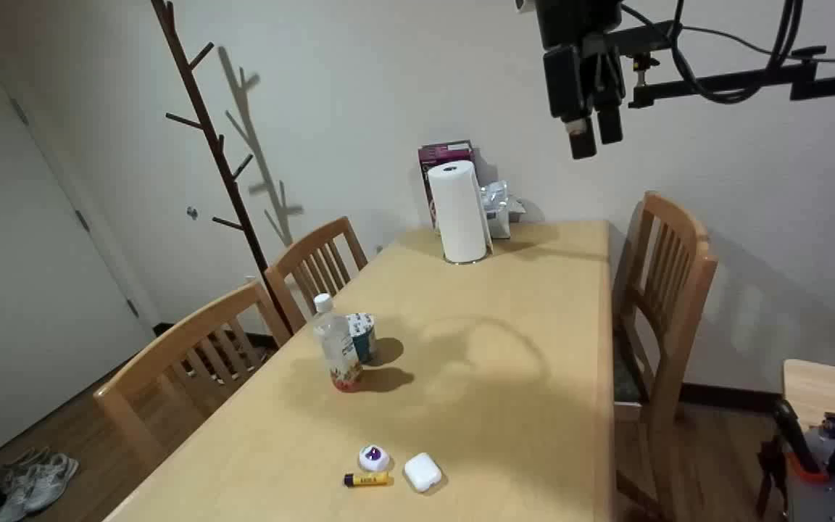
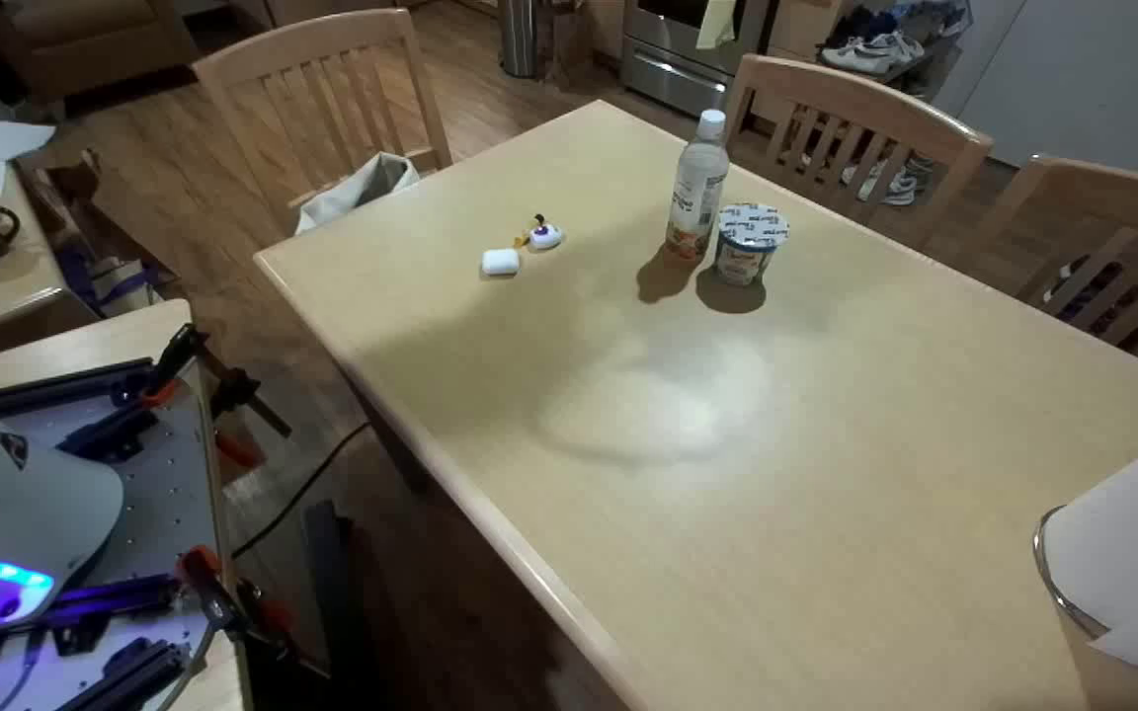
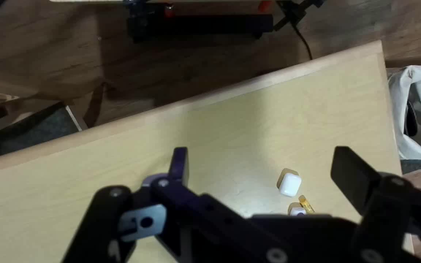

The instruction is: Pick the white object on the table and put it in the bag

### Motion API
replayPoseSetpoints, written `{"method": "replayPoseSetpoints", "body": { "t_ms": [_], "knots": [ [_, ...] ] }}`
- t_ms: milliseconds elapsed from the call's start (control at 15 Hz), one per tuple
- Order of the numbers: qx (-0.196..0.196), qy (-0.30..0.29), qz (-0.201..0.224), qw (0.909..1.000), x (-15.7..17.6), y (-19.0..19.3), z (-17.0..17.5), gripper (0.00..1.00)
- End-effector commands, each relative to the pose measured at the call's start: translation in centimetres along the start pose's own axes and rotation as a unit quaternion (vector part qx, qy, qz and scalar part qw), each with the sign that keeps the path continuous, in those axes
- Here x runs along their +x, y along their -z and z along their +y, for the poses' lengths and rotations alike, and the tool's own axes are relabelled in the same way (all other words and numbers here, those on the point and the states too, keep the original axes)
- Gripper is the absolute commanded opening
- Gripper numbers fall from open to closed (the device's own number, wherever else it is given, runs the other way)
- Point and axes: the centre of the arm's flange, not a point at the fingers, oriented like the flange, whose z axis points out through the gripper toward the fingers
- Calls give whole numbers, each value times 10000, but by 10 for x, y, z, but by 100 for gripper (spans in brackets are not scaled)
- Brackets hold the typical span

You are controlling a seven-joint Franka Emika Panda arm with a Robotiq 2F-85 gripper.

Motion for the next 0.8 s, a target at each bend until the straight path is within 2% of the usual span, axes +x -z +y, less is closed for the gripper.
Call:
{"method": "replayPoseSetpoints", "body": {
  "t_ms": [0,267,533,733],
  "knots": [
    [0,0,0,10000,0,0,0,100],
    [-212,-449,225,9985,45,-32,-13,100],
    [-339,-912,483,9941,122,-91,-29,100],
    [-313,-961,289,9945,176,-144,-49,100]
  ]
}}
